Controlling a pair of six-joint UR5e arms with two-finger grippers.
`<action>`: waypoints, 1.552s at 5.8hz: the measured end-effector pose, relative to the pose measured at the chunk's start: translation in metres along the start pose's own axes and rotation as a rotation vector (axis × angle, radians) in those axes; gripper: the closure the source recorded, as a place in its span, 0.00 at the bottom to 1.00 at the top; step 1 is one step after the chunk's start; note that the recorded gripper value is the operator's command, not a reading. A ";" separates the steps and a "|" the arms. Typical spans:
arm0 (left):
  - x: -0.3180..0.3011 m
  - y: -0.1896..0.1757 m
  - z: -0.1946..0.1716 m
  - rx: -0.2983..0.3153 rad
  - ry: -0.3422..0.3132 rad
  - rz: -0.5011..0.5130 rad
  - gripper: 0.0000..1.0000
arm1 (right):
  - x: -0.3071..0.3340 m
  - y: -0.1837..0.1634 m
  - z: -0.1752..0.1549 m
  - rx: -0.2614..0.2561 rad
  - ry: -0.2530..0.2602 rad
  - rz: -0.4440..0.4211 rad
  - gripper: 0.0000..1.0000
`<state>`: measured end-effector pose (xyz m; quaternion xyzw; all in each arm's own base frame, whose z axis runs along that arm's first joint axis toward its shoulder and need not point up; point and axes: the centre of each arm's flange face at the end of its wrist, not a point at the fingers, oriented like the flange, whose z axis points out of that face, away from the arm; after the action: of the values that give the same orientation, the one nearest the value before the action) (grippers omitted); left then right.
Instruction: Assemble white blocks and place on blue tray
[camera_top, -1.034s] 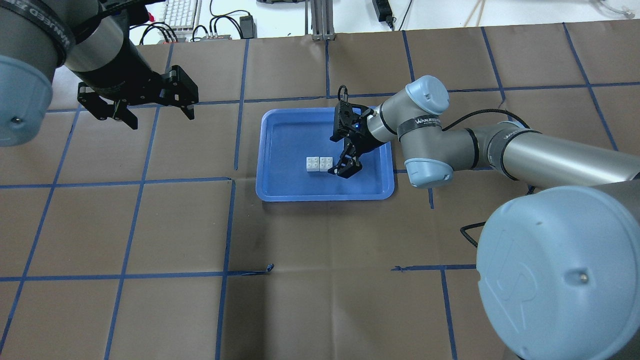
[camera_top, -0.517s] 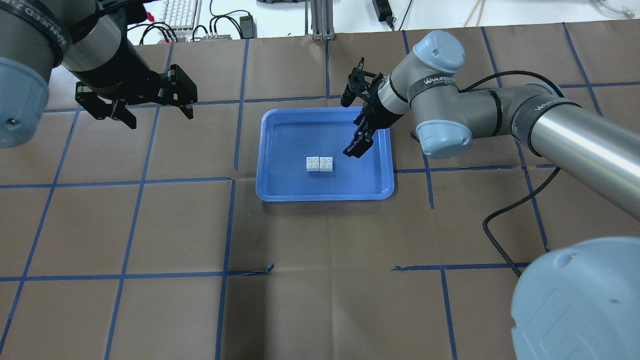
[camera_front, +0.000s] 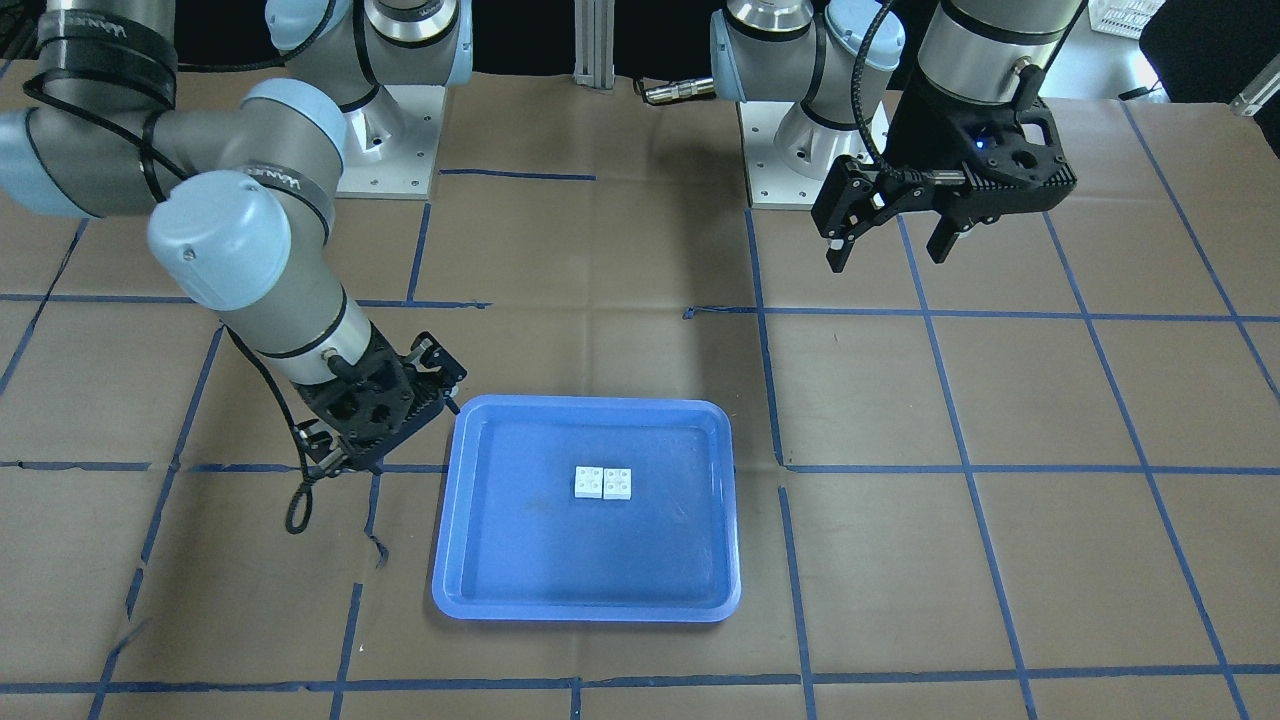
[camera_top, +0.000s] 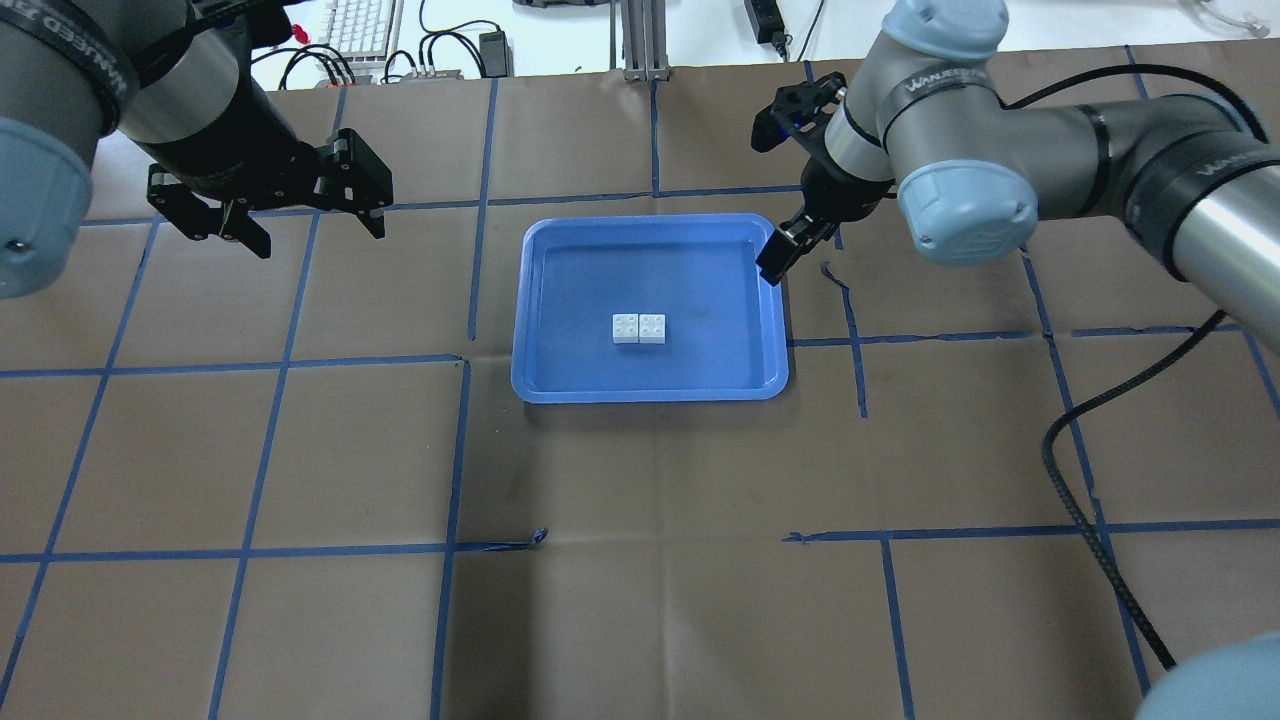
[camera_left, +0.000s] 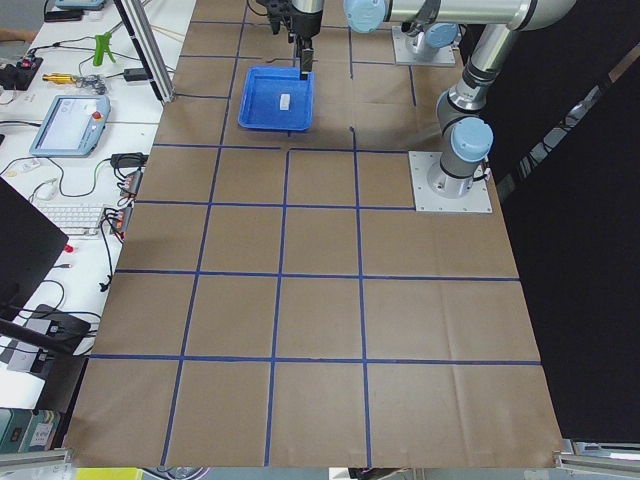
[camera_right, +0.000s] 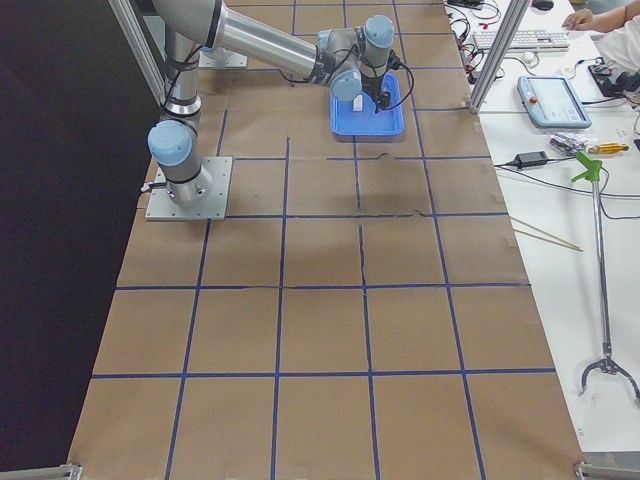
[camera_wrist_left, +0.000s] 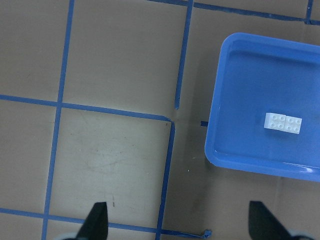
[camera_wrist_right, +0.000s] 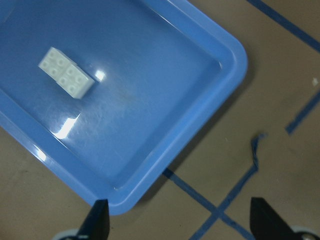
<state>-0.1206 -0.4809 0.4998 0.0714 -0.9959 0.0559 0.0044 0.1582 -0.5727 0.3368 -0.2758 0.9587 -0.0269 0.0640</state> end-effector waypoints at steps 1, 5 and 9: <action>0.001 0.000 0.000 0.000 0.001 0.002 0.01 | 0.006 0.022 -0.036 -0.048 0.034 0.225 0.00; 0.004 -0.003 0.007 -0.014 0.000 0.007 0.01 | -0.026 0.048 -0.170 -0.125 0.047 0.591 0.00; 0.004 -0.002 0.007 -0.013 -0.001 0.007 0.01 | -0.031 0.059 -0.173 -0.213 0.064 0.710 0.00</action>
<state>-0.1239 -0.4845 0.4933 0.0679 -0.9965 0.0492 0.0040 0.1290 -0.5034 0.5066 0.0699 0.9936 0.0882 0.0104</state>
